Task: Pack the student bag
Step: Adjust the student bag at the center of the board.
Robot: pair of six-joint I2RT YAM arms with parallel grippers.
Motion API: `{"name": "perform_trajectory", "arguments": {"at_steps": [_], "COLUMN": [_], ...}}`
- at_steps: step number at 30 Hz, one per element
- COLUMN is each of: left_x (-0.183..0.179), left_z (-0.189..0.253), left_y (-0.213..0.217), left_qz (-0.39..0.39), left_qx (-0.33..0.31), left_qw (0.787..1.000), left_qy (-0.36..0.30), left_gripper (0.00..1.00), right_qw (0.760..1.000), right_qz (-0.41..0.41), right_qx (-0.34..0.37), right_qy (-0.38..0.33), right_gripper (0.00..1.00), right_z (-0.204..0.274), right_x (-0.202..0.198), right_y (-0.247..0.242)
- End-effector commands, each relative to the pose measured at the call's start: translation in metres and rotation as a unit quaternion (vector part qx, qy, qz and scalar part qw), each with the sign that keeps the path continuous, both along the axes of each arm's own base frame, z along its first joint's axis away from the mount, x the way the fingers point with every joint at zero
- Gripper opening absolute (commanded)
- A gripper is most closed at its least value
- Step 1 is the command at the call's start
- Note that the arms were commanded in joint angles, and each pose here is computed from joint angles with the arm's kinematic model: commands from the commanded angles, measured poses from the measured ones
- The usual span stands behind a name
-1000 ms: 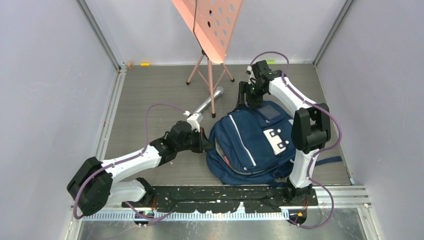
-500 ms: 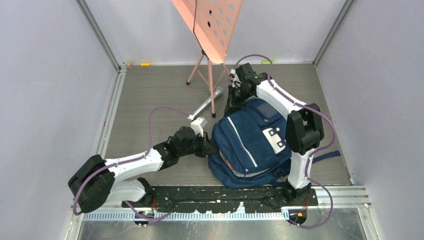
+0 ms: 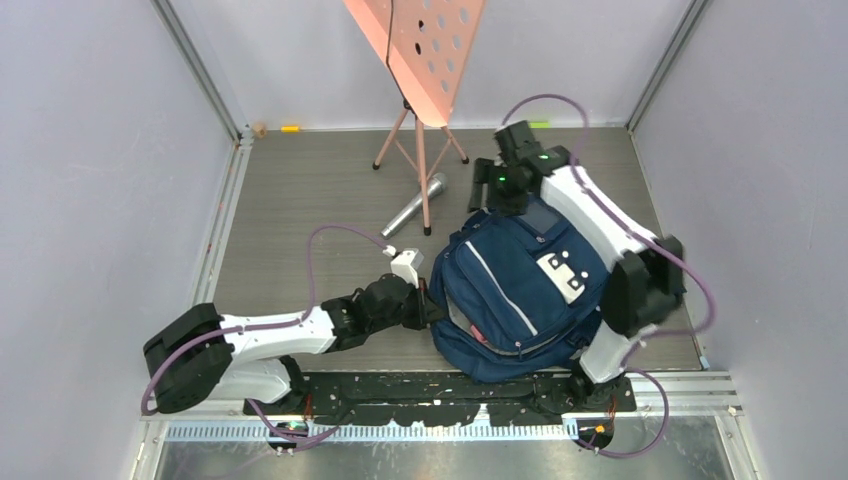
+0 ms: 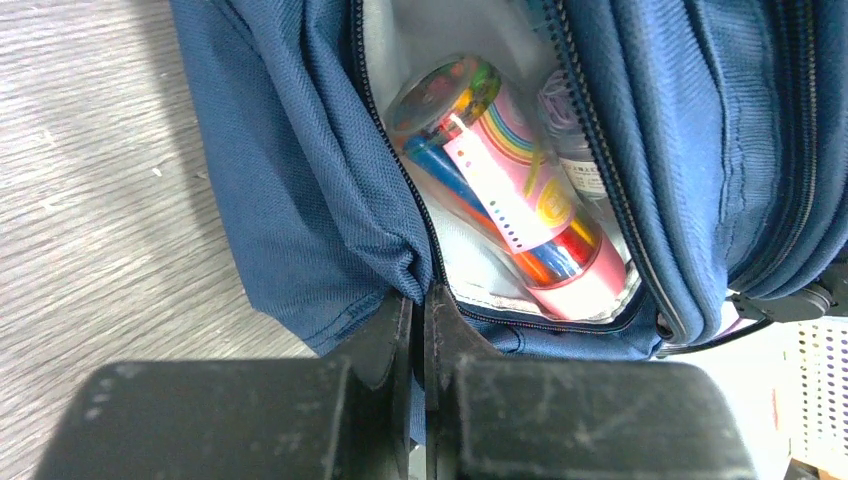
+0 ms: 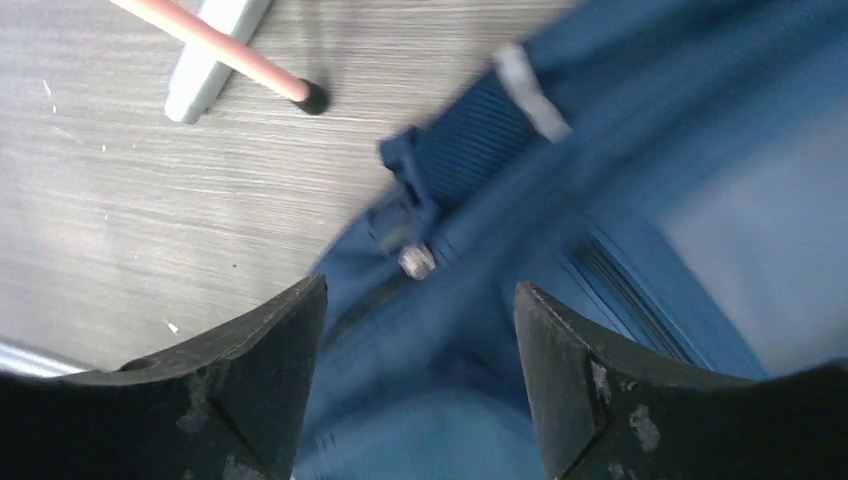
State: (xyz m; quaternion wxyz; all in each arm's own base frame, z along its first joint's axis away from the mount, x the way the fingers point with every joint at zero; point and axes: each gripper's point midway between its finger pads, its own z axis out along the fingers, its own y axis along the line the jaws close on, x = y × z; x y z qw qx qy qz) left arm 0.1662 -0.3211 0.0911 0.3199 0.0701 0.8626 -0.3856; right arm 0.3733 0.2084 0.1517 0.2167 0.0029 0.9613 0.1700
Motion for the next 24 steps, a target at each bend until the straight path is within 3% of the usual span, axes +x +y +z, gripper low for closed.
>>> {"name": "perform_trajectory", "arguments": {"at_steps": [1, 4, 7, 14, 19, 24], "left_x": [0.015, 0.014, 0.012, 0.009, 0.01, 0.007], "left_z": [0.021, 0.021, 0.021, 0.017, 0.013, 0.014], "left_y": [0.01, 0.012, 0.011, 0.009, 0.009, 0.002], "left_qz": [0.043, 0.039, 0.029, 0.019, 0.021, -0.006], "left_qx": [-0.011, -0.004, -0.005, -0.003, -0.003, -0.007], "left_qw": [0.998, 0.999, 0.999, 0.999, 0.999, 0.999], "left_qy": [-0.035, -0.036, -0.036, -0.035, -0.034, -0.045], "left_gripper": [0.0, 0.0, 0.0, 0.0, 0.0, 0.0], "right_qw": [0.976, 0.95, 0.927, 0.874, 0.866, 0.882], "right_qz": [-0.181, -0.27, -0.345, -0.474, -0.496, -0.472], "right_qx": [-0.076, -0.102, -0.117, -0.085, -0.051, -0.009], "right_qy": [-0.091, -0.116, -0.09, -0.063, -0.031, 0.001], "right_gripper": [0.78, 0.88, 0.96, 0.99, 1.0, 0.96], "right_z": [0.063, 0.077, 0.063, 0.04, 0.006, -0.028], "right_x": [-0.024, -0.057, -0.094, -0.156, -0.17, -0.155], "right_y": [-0.103, -0.155, -0.197, -0.236, -0.226, -0.203]}}
